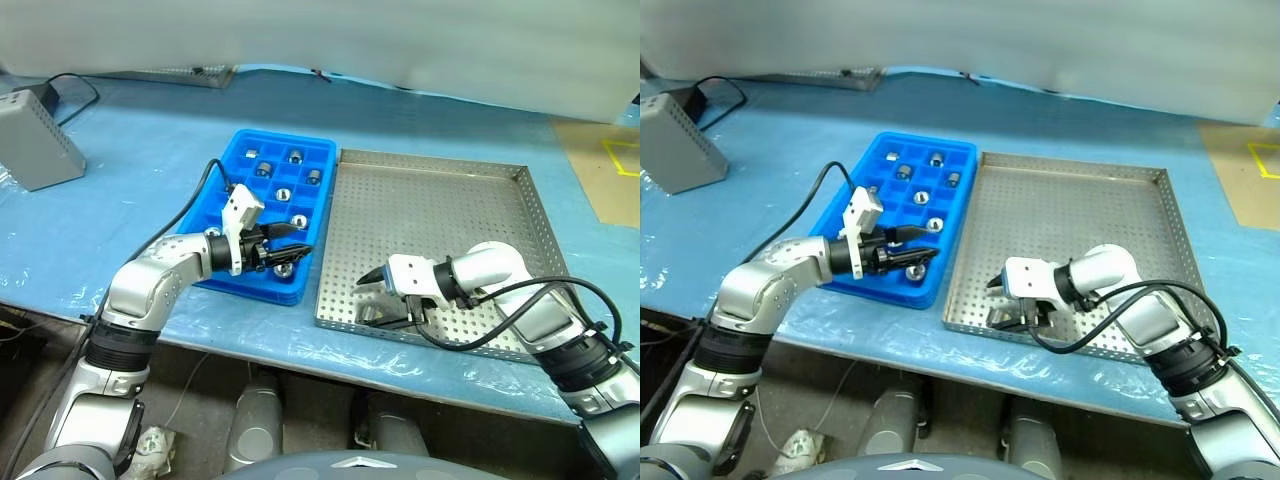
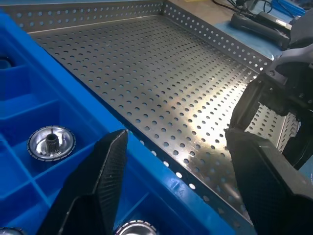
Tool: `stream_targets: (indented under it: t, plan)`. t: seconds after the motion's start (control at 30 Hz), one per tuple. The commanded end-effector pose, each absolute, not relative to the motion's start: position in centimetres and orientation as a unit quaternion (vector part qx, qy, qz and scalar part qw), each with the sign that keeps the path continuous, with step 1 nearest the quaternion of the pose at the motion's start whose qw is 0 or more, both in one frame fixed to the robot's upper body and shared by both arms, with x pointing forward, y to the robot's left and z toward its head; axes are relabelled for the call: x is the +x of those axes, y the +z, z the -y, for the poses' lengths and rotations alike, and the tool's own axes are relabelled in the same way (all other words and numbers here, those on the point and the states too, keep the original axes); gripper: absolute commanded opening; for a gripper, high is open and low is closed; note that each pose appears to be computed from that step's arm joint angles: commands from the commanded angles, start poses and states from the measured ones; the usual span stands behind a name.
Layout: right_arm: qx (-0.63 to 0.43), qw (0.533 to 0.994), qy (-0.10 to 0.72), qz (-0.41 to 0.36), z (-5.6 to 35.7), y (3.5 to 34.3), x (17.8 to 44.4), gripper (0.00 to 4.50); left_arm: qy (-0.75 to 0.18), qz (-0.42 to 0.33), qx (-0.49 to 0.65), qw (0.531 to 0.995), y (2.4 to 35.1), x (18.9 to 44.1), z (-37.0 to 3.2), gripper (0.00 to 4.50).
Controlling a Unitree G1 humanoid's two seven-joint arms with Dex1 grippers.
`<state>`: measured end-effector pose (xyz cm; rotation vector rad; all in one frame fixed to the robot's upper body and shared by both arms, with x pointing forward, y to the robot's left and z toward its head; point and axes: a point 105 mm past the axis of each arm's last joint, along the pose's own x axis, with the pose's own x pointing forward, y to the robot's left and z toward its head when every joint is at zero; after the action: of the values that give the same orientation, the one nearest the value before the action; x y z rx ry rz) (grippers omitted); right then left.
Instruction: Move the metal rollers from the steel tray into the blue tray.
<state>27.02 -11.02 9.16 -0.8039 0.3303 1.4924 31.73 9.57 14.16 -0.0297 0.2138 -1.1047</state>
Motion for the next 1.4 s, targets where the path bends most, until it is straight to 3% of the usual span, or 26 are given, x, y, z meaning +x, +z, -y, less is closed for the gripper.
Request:
stream_targets:
  t: [0.03,0.2,0.23,0.33,0.53,0.77,0.97,1.13,1.4]
  plan:
    - [-0.357,0.633,0.668,-0.157,11.3,8.0,27.0,3.58,-0.515,-0.076,-0.001,0.854,15.1,31.7,-10.4,3.36]
    - [-0.351,0.634,0.668,-0.168,11.8,7.4,26.7,3.58,-0.510,-0.079,0.002,0.857,14.5,31.6,-10.8,3.36]
    - [-0.349,0.634,0.669,-0.169,11.8,7.3,26.5,3.40,-0.509,-0.080,0.002,0.857,14.2,31.7,-11.0,3.36]
    - [-0.341,0.633,0.675,-0.168,11.6,7.3,26.0,2.73,-0.509,-0.084,0.000,0.857,13.2,31.9,-11.5,3.36]
    - [-0.341,0.649,0.661,-0.159,11.4,7.9,26.4,0.74,-0.512,-0.082,0.003,0.855,12.2,32.7,-12.5,3.36]
    - [-0.312,0.725,0.606,-0.098,10.0,12.6,29.9,0.71,-0.496,-0.050,0.014,0.867,13.9,33.7,-13.7,3.36]
    - [-0.298,0.760,0.577,-0.032,8.5,16.8,32.7,0.71,-0.462,-0.017,0.036,0.886,17.0,34.8,-14.9,3.36]
    - [-0.295,0.788,0.540,0.001,7.5,18.0,35.8,0.71,-0.432,0.001,0.042,0.901,20.0,35.0,-15.8,3.36]
    - [-0.269,0.815,0.511,0.052,4.3,19.2,38.9,0.71,-0.372,-0.001,0.026,0.928,21.7,34.4,-17.5,3.36]
